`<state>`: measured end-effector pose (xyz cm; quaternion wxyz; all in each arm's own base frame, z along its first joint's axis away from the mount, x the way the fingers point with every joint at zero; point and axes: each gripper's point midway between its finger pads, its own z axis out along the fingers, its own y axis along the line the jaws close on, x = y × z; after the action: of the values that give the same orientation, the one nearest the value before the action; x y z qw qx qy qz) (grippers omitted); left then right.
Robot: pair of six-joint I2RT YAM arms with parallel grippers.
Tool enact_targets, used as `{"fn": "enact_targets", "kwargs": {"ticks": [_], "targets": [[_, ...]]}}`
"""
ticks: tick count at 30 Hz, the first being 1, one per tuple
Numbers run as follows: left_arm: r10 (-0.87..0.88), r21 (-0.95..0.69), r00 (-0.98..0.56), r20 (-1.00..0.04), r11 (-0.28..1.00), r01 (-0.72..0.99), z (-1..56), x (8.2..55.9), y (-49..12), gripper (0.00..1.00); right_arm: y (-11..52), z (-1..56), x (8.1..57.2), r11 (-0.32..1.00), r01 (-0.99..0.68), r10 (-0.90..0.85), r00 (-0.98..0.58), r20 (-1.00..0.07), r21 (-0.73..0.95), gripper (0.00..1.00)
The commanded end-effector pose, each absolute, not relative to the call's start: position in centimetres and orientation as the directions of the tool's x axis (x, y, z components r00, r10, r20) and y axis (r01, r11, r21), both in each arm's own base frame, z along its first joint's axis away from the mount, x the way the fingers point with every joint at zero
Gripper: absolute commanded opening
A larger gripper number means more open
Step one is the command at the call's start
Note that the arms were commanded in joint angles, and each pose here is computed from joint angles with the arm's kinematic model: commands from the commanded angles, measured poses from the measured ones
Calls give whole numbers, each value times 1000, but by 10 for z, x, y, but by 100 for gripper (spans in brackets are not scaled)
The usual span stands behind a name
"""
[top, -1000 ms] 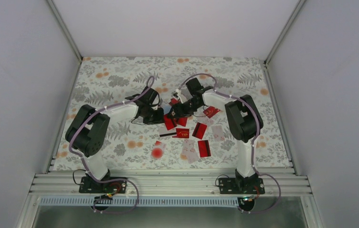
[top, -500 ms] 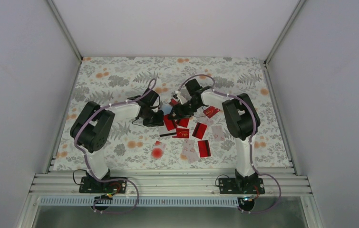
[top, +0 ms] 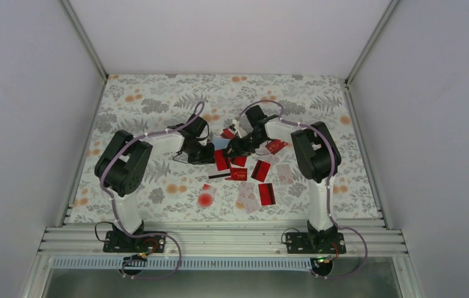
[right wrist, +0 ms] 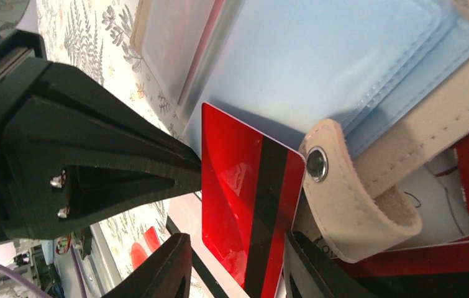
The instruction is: Put the credit cards into the card holder
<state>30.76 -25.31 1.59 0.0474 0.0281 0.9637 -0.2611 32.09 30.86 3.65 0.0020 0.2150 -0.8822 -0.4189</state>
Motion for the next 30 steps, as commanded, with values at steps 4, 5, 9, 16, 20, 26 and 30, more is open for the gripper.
{"fn": "enact_targets", "kwargs": {"ticks": [4, 5, 9, 16, 20, 26, 30], "targets": [[51, -518, -991, -127, 849, 110, 9, 315, -259, 3, 321, 46, 313, 460, -347, -368, -912, -180, 817, 29], [52, -517, -991, -125, 849, 110, 9, 314, -258, 3, 322, 48, 315, 452, -347, -364, -913, -185, 822, 27], [48, -519, -992, -113, 849, 100, 5, 312, -256, 3, 322, 48, 318, 445, -332, -346, -920, -182, 832, 22], [47, -520, -995, -91, 850, 88, -5, 310, -252, 2, 318, 51, 311, 369, -314, -333, -923, -191, 875, 16], [54, -516, -995, -81, 852, 88, -11, 310, -251, 2, 317, 53, 302, 290, -316, -358, -911, -204, 903, 16], [57, -518, -996, -68, 851, 84, -15, 309, -251, 2, 309, 46, 309, 322, -314, -344, -918, -199, 893, 20], [57, -516, -996, -68, 853, 84, -14, 308, -249, 2, 298, 45, 321, 457, -316, -312, -932, -183, 832, 25]]}}
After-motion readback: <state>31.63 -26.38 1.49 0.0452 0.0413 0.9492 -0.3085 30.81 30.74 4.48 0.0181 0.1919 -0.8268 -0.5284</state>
